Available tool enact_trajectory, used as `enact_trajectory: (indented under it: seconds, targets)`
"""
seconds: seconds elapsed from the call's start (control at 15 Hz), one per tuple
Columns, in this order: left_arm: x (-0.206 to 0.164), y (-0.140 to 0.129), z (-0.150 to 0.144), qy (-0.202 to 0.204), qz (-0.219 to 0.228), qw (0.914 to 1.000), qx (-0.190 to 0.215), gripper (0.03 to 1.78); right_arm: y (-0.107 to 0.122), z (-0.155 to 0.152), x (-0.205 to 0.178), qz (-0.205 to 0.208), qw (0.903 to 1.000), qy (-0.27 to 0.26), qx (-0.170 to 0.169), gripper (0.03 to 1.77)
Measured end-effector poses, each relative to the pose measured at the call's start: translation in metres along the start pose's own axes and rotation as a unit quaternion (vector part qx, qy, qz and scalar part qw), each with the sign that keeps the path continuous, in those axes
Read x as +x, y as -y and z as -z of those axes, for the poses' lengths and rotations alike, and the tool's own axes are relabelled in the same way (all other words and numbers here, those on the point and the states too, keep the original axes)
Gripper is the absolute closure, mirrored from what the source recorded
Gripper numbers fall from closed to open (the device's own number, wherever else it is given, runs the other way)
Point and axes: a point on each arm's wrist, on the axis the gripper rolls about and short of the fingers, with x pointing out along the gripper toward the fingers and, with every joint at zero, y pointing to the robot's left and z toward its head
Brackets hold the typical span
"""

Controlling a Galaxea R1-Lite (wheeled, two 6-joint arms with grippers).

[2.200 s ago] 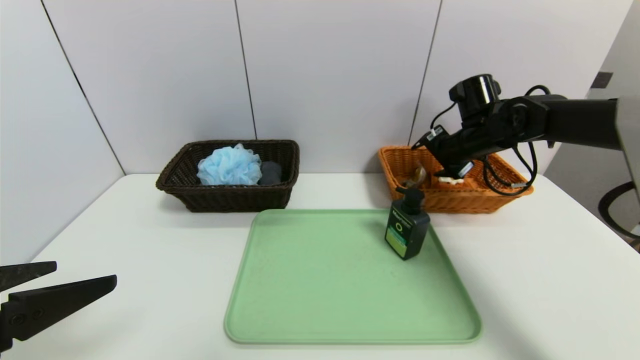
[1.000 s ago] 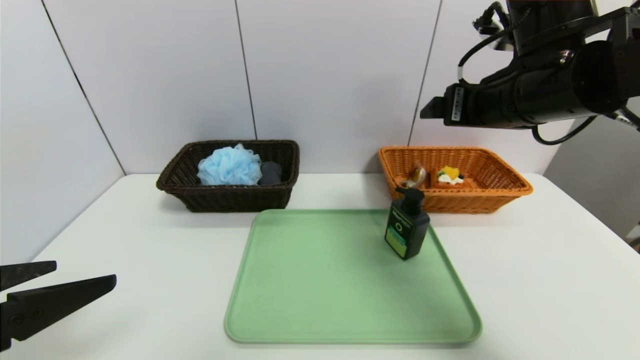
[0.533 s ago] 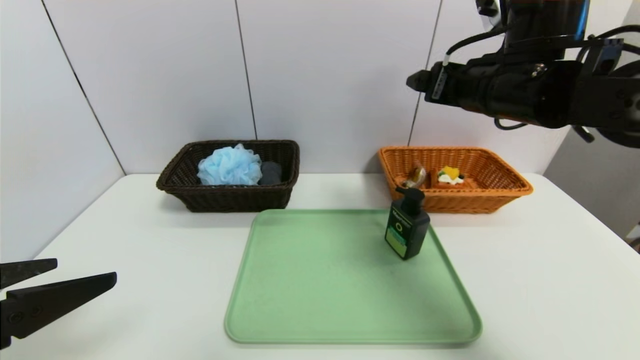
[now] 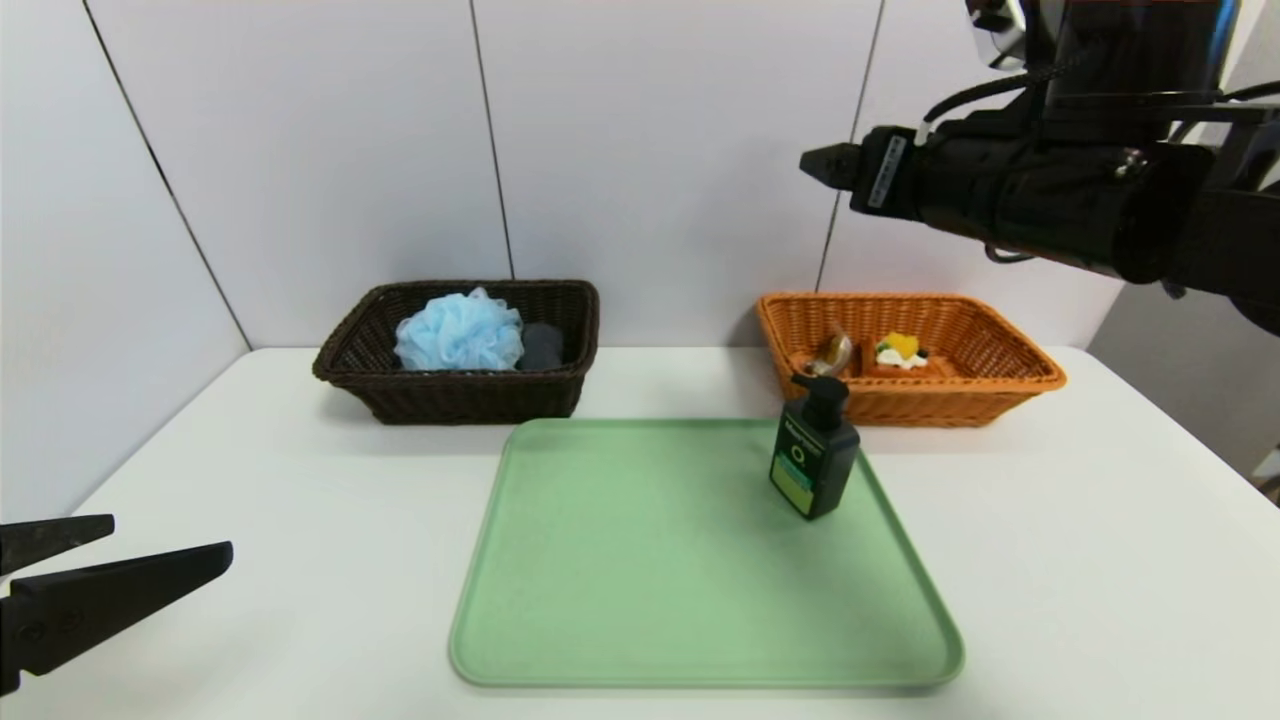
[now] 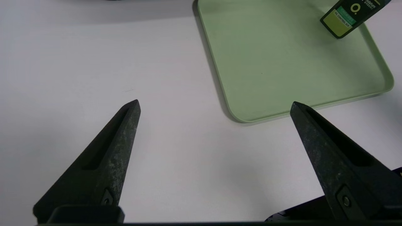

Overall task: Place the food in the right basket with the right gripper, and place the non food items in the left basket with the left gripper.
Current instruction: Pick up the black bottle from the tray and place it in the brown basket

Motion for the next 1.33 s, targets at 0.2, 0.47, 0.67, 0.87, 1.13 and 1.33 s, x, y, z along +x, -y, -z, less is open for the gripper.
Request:
enact_trajectory:
  seconds: [0.2,0.47,0.67,0.87,1.13,1.33]
  targets:
    - [-0.001,0.0,0.001,0.001,0.0,1.0,0.0,0.12,0.008,0.018,-0.029,-0.043,0.9966,-0.058,-0.039,0.1]
    - [0.0,0.0,0.001,0.0,-0.001,1.0,-0.001,0.12,0.021,0.05,-0.067,-0.062,0.9911,-0.102,-0.06,0.1]
    - [0.001,-0.001,0.001,0.006,-0.005,1.0,-0.002,0.12,0.028,0.079,-0.081,-0.071,0.9911,-0.095,-0.06,0.1]
    - [0.003,-0.001,-0.001,0.028,-0.029,0.9992,0.0,0.12,0.035,0.107,-0.088,-0.079,0.9923,-0.069,-0.065,0.1]
    - [0.005,-0.002,0.001,0.028,-0.03,0.9992,0.001,0.12,0.042,0.139,-0.096,-0.086,0.9921,-0.06,-0.068,0.1]
    - [0.006,-0.002,0.002,0.025,-0.03,0.9993,0.0,0.12,0.042,0.156,-0.099,-0.112,0.99,-0.052,-0.068,0.1]
